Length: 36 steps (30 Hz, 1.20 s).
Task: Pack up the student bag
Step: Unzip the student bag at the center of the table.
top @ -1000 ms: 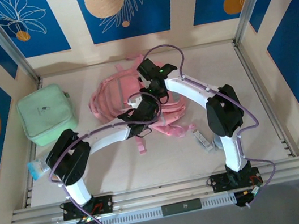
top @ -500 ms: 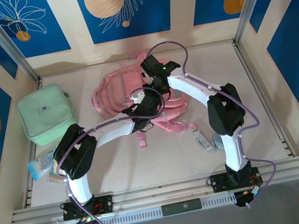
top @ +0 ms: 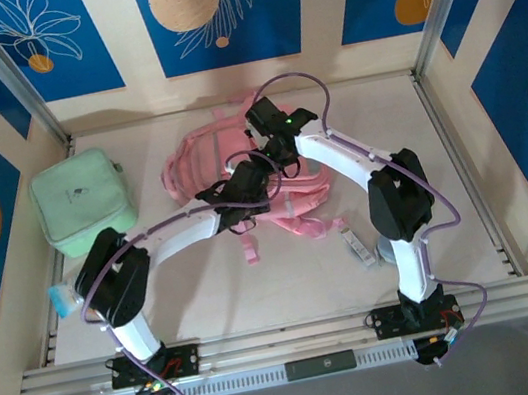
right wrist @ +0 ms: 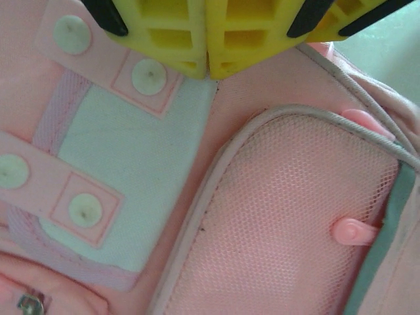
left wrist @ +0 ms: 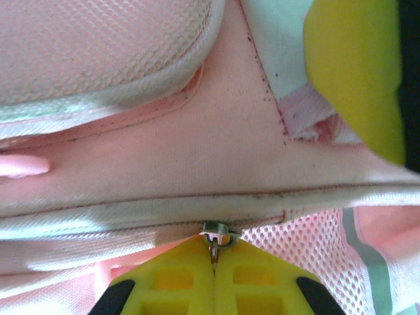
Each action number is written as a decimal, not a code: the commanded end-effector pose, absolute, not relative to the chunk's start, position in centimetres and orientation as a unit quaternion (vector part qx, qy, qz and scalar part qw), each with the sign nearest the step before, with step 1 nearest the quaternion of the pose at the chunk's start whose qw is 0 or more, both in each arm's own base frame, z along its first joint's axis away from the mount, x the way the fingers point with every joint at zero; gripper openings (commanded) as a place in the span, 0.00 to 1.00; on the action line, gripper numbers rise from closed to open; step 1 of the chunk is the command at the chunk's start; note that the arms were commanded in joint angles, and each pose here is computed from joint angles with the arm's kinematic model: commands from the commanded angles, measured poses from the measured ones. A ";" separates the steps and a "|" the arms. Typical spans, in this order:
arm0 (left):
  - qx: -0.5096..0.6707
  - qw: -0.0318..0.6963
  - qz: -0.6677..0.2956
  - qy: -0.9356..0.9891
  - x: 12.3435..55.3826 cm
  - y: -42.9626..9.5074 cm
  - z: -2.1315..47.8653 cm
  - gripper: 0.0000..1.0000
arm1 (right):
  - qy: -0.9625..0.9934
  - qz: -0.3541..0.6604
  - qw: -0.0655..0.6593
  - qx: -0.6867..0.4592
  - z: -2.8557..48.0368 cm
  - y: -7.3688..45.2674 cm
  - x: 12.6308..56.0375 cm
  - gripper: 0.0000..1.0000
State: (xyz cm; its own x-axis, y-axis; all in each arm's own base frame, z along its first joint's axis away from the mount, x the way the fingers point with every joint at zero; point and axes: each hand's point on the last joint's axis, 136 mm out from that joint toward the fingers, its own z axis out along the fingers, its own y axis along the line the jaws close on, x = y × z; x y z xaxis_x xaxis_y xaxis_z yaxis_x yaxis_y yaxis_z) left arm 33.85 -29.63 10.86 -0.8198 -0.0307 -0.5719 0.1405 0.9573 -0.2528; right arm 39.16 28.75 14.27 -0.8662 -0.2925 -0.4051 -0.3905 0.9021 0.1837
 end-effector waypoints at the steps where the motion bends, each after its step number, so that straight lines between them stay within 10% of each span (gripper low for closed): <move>1: 0.084 0.278 -0.158 0.944 31.6 -28.8 13.5 0.00 | 0.939 0.134 0.207 -0.242 16.3 30.3 38.0 0.00; 10: 0.104 0.242 -0.124 0.957 30.4 -25.2 12.0 0.00 | 0.939 0.134 0.173 -0.264 15.5 31.9 36.3 0.00; 15: 0.086 0.251 -0.134 0.955 31.1 -25.2 12.2 0.00 | 0.952 0.153 0.147 -0.218 16.0 30.8 34.8 0.29; 21: 0.077 0.270 -0.186 0.941 31.3 -26.4 12.5 0.00 | 0.964 0.222 0.113 -0.097 15.5 27.4 32.5 0.42; 36: 0.091 0.253 -0.138 0.953 30.5 -24.7 12.1 0.00 | 0.963 0.242 0.098 0.062 8.4 23.0 33.7 0.24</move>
State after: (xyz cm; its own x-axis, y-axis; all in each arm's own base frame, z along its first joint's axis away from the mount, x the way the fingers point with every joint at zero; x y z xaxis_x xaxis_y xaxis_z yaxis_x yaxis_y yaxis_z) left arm 30.69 -25.43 10.42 -0.8640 0.0895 -0.4955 0.2359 0.9413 -0.2413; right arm 31.03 24.42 8.93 -0.9890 0.1179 -0.0896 0.0579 0.8647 0.4989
